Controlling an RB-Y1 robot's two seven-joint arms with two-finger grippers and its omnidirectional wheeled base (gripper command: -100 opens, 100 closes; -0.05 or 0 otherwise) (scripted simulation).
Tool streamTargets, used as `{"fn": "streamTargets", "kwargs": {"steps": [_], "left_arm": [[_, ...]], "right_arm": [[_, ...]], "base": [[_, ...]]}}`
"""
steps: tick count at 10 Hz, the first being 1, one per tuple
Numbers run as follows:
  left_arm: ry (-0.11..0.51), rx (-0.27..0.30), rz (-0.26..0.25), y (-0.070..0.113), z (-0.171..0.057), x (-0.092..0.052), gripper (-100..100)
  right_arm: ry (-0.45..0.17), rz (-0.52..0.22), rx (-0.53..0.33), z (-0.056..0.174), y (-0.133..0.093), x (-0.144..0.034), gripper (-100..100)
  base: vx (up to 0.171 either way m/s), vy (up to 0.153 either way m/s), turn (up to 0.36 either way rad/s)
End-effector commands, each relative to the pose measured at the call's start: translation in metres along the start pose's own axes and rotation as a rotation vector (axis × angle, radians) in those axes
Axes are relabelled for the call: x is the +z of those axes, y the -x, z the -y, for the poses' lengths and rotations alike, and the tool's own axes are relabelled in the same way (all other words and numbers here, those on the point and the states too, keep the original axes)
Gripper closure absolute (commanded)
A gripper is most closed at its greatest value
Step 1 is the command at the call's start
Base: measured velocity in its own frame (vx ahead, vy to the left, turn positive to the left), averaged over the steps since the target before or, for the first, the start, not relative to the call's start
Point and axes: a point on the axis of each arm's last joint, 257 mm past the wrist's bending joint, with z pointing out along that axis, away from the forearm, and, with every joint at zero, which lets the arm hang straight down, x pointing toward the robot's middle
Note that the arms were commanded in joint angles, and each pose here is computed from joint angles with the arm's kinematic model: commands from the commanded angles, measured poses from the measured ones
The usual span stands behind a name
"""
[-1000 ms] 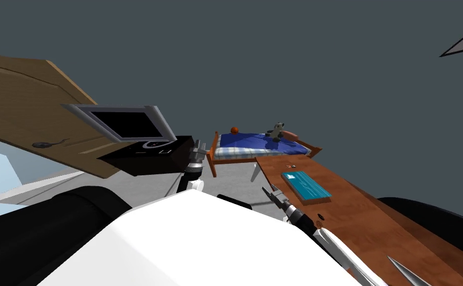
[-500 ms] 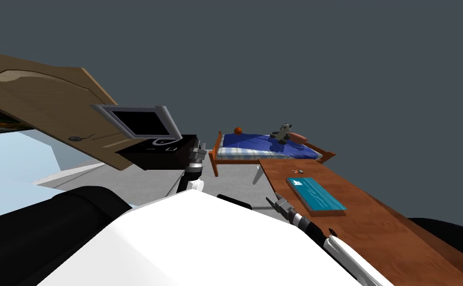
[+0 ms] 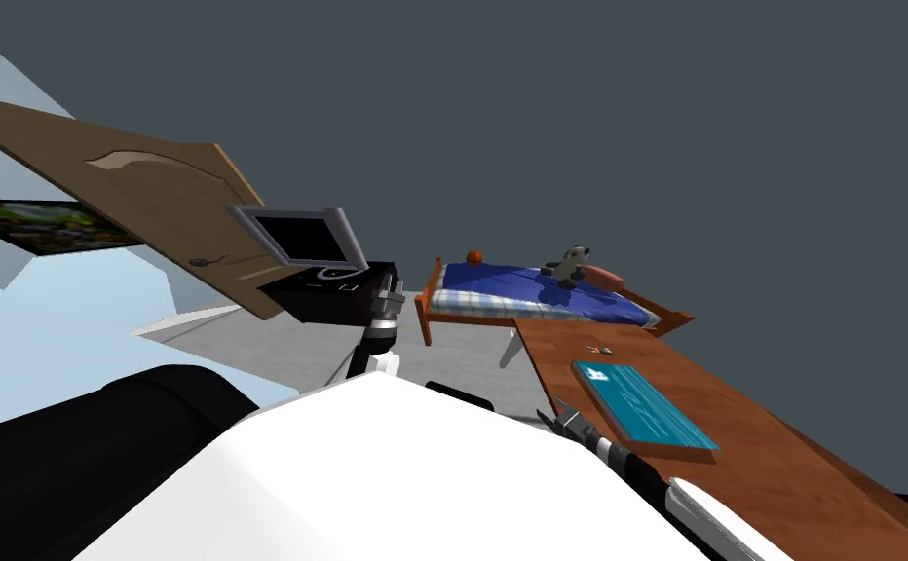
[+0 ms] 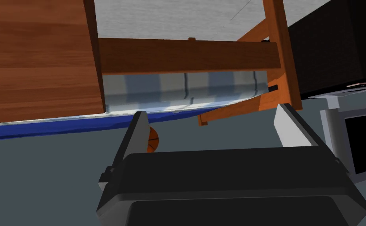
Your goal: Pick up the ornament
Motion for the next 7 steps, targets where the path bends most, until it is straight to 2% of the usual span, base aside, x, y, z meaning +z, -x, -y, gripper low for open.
{"fn": "streamTargets", "kwargs": {"steps": [1, 2, 6, 7], "left_arm": [[0.0, 0.0, 0.0, 0.0, 0.0, 0.0, 0], [0.0, 0.0, 0.0, 0.0, 0.0, 0.0, 0], [0.0, 0.0, 0.0, 0.0, 0.0, 0.0, 0], [0.0, 0.0, 0.0, 0.0, 0.0, 0.0, 0]], "right_arm": [[-0.005, -0.098, -0.011, 0.007, -0.04, -0.018, -100], [-0.006, -0.098, -0.011, 0.007, -0.04, -0.018, -100], [-0.03, -0.303, -0.027, 0.037, -0.11, -0.069, -100], [-0.03, -0.303, -0.027, 0.037, -0.11, -0.069, -100]], "base": [[0.057, -0.075, 0.211], [0.041, -0.067, 0.042], [0.022, -0.077, 0.14], [0.018, -0.07, 0.061]]}}
